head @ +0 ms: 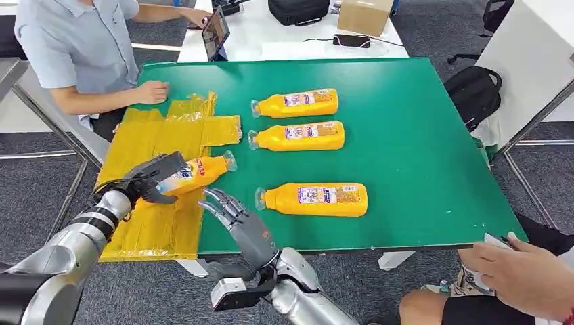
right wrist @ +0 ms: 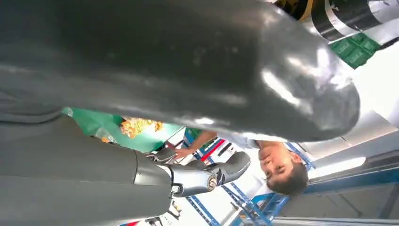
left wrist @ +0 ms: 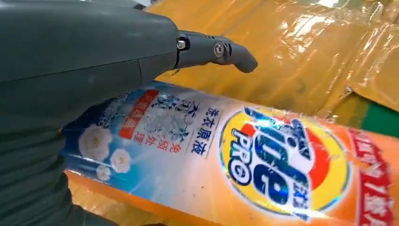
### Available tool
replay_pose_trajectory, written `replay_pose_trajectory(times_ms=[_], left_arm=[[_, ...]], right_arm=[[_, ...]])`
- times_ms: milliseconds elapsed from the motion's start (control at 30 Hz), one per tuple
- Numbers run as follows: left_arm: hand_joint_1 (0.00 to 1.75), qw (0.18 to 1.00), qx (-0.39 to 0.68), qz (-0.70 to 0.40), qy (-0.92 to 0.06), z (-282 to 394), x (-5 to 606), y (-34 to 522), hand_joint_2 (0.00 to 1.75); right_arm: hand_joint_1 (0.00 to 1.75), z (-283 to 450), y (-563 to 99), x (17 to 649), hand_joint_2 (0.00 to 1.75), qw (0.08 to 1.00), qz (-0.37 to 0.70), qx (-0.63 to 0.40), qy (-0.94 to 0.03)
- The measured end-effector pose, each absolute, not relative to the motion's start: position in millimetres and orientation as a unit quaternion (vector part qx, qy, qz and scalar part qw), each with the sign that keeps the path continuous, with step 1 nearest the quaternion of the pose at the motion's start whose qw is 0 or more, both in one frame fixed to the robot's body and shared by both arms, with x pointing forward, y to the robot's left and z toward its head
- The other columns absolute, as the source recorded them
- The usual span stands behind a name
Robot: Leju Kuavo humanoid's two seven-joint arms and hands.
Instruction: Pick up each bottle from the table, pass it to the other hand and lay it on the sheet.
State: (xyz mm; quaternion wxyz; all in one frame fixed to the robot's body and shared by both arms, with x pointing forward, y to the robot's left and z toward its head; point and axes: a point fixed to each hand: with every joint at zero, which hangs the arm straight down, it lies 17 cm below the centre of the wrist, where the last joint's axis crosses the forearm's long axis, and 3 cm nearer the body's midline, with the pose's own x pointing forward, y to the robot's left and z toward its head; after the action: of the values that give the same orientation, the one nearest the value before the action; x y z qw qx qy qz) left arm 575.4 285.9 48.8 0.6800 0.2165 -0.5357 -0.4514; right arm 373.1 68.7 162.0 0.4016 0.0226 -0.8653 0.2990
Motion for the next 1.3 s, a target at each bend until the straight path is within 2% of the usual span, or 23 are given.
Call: replay_pose_trajectory(times_ms=[300,500,633,667,800,933,1167,1300], left_arm=[[0.0,0.674,0.205,-0.447,-0.551,52,575,282,1.75],[0.0,0.662,0.158,-0.394,-0.617,71,576,270,1.75],[0.0,0.641,0.104,-0.319,-0.69,105,580,253,1.75],[0.0,0.638,0.085,-0.292,-0.707,114,581,247,1.75],[0.0,0.612,0.018,-0.194,-0.766,151,579,230,1.75],[0.0,0.584,-0.004,-0.132,-0.801,173,568,224,1.75],[0.0,0.543,-0.009,-0.073,-0.836,194,537,228,1.75],[0.0,0.518,-0.023,0.006,-0.855,210,513,250,1.75]], right_arm=[[0.0,163,66,375,0.0,0.401,0.295,0.022,-0.867],[0.0,171,60,377,0.0,0.391,0.282,0.007,-0.876],[0.0,210,40,375,0.0,0.358,0.22,-0.033,-0.907],[0.0,220,36,374,1.75,0.352,0.205,-0.035,-0.913],[0.0,249,22,367,1.75,0.35,0.147,-0.014,-0.925],[0.0,270,8,359,1.75,0.339,0.112,-0.003,-0.934],[0.0,257,7,357,1.75,0.323,0.16,-0.014,-0.933],[0.0,217,12,373,1.75,0.302,0.284,-0.116,-0.903]])
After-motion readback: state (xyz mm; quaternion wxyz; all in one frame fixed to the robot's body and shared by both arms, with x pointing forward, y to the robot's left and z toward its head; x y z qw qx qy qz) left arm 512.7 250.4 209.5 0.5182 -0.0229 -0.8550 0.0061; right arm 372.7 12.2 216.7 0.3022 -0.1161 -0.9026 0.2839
